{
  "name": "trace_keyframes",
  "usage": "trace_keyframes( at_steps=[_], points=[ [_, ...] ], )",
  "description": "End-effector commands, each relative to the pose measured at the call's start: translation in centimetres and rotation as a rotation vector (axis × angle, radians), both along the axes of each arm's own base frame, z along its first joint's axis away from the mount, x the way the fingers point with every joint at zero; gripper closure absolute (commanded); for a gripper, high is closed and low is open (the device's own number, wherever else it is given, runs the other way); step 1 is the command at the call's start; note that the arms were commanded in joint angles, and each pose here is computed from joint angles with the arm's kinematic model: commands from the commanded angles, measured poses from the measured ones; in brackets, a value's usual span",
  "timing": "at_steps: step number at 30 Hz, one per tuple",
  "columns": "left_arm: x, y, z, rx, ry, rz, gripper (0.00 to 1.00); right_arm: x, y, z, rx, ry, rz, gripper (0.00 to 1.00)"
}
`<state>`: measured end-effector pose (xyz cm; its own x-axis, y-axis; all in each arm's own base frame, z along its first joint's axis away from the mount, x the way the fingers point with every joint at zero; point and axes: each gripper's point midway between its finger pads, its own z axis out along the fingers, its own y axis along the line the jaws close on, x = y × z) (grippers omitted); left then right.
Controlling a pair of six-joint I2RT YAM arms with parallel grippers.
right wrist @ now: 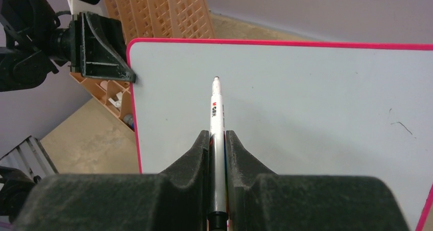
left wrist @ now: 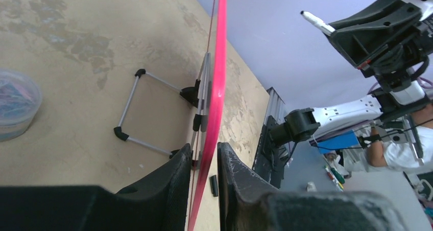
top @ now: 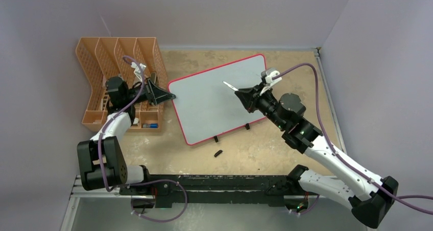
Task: Write a sentence on the whiteboard
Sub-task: Hold the whiteboard on the whiteboard stand.
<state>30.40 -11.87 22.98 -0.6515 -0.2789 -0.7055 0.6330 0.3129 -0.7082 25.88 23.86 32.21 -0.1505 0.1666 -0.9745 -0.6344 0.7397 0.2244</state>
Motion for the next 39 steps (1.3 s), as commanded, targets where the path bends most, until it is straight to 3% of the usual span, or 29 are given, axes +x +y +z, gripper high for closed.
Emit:
trace_keyframes(
  at_steps=[1,6,11,29,39],
  points=[
    [-0.6,-0.6,1.1,0.002,-0.096,-0.087,0.78,-0.2,0.7,3.6,0.057,-0.089,0.037,1.00],
    [-0.7,-1.3,0.8,-0.001,-0.092,-0.117,0.84,0.0,1.1,3.3,0.053,-0.083,0.047,1.00],
    [-1.0,-2.0,0.4,-0.001,-0.093,-0.140,1.00,0.0,1.2,2.9,0.058,-0.074,0.049,1.00],
    [-1.8,-3.5,-0.3,0.000,-0.093,-0.243,1.00,-1.0,3.2,2.3,0.054,-0.047,0.059,1.00],
    [-0.8,-3.4,-0.3,-0.001,-0.091,-0.272,1.00,-0.8,4.1,1.4,-0.010,-0.028,-0.021,1.00]
  ],
)
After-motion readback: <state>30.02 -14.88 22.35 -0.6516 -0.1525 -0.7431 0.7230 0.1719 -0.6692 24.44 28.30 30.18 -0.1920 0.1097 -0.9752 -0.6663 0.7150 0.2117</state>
